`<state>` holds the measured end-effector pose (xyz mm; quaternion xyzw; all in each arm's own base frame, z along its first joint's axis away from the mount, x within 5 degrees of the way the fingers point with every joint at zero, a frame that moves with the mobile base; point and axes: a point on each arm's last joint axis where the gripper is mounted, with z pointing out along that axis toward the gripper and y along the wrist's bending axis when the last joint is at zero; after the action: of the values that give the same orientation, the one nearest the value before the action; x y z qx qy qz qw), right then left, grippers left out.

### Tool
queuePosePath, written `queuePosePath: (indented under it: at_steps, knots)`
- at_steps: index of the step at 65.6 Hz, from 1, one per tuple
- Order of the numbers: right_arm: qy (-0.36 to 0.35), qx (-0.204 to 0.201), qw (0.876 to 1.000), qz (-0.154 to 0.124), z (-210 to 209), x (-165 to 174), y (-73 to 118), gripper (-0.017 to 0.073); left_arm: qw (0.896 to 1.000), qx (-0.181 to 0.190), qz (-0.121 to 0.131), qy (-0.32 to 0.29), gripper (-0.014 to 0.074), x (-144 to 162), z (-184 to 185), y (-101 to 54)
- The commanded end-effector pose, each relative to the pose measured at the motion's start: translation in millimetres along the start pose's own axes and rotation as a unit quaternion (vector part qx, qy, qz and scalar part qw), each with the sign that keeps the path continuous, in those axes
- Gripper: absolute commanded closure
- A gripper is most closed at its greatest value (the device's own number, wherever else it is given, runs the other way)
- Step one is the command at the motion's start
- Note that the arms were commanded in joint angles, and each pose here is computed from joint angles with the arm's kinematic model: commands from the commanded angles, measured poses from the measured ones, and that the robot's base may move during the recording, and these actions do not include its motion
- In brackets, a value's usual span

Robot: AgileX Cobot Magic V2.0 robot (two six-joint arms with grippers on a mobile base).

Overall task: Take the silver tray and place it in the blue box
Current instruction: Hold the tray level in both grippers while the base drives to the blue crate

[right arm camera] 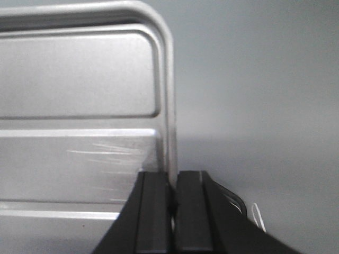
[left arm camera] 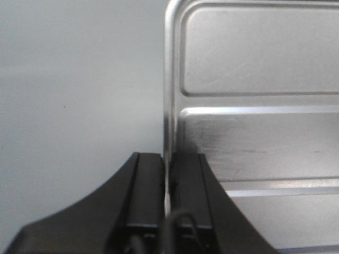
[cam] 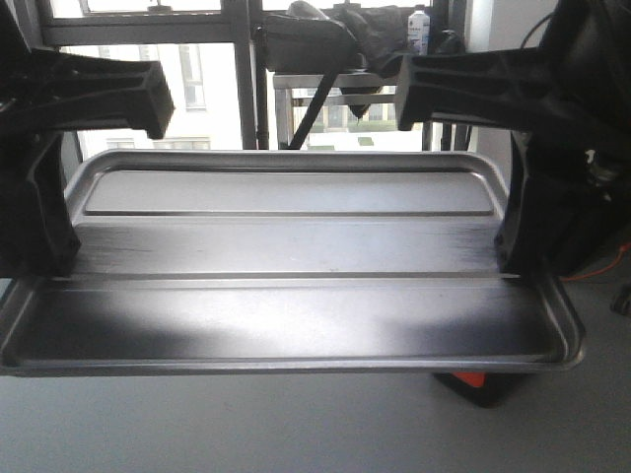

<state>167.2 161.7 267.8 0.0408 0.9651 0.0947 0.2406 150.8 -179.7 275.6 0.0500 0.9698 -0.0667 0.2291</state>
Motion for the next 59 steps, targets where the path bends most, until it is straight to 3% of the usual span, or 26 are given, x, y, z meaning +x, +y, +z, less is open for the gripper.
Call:
queuePosePath:
  at_steps: [1, 59]
  knots:
    - [-0.037, -0.029, 0.999, -0.007, -13.1, -10.6, 5.0, 0.0501, 0.999, 0.02, 0.0, -0.029, 0.0599, -8.2, -11.5, -1.3]
    - [-0.037, -0.029, 0.999, -0.007, -13.1, -10.6, 5.0, 0.0501, 0.999, 0.02, 0.0, -0.029, 0.0599, -8.2, -11.5, -1.3]
